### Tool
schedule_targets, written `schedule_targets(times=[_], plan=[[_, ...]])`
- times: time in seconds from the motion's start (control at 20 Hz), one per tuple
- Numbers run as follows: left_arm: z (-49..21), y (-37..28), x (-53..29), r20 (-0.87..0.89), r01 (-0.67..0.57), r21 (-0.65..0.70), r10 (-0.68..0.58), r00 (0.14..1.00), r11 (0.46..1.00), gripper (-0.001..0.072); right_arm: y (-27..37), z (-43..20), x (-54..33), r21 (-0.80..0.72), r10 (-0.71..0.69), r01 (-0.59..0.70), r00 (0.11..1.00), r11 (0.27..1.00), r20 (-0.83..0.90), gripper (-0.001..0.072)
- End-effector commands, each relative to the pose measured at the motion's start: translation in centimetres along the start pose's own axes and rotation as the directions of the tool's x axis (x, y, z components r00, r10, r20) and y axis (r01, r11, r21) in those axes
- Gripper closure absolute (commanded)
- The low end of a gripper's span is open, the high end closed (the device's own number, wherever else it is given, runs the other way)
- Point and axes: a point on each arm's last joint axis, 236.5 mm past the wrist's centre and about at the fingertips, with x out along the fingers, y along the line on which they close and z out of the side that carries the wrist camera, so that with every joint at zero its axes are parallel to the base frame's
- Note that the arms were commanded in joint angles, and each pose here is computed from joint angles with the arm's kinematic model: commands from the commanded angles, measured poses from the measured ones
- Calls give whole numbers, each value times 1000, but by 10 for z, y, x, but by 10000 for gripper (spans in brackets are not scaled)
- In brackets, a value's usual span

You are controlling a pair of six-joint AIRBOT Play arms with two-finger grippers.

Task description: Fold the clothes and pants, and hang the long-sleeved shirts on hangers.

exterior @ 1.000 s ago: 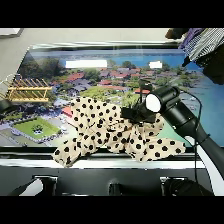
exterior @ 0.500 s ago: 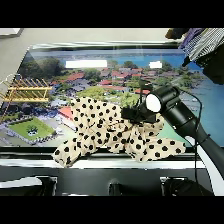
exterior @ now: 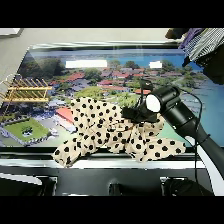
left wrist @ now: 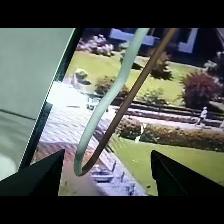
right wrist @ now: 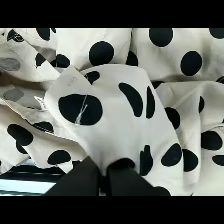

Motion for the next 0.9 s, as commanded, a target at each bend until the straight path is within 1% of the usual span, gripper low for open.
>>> schedule_targets(times=[0.0, 0.15, 0.3, 0.45, 0.5, 0.55, 0.6, 0.85], plan=[[-5, -11, 33, -43, 37, 112, -32, 999, 993, 108, -2, 0, 0, 3, -7, 7, 1000, 1000, -2, 683], [-10, -14, 44, -67, 44, 120, -36, 997, 992, 110, -4, -3, 0, 3, -16, 16, 1000, 1000, -13, 683], [-17, -7, 46, -96, 19, 140, -6, 995, 990, 111, -4, -3, 0, 3, -17, 17, 1000, 1000, -13, 683], [-20, -6, 49, -105, 19, 142, -4, 994, 990, 114, -4, -3, 0, 2, -17, 17, 1000, 1000, -12, 683], [-20, -7, 50, -107, 21, 142, -6, 994, 990, 196, -4, -3, 0, 2, -17, 17, 1000, 1000, -12, 683], [-22, -8, 50, -114, 27, 142, -11, 993, 990, 324, -4, -3, 0, 2, -17, 17, 1000, 1000, -13, 683], [-23, -11, 50, -123, 35, 143, -17, 992, 989, 401, -4, -3, 0, 2, -17, 17, 1000, 1000, -13, 683], [-20, -19, 54, -126, 42, 158, -22, 992, 986, 400, -4, -3, 0, 2, -17, 17, 1000, 1000, -13, 683]])
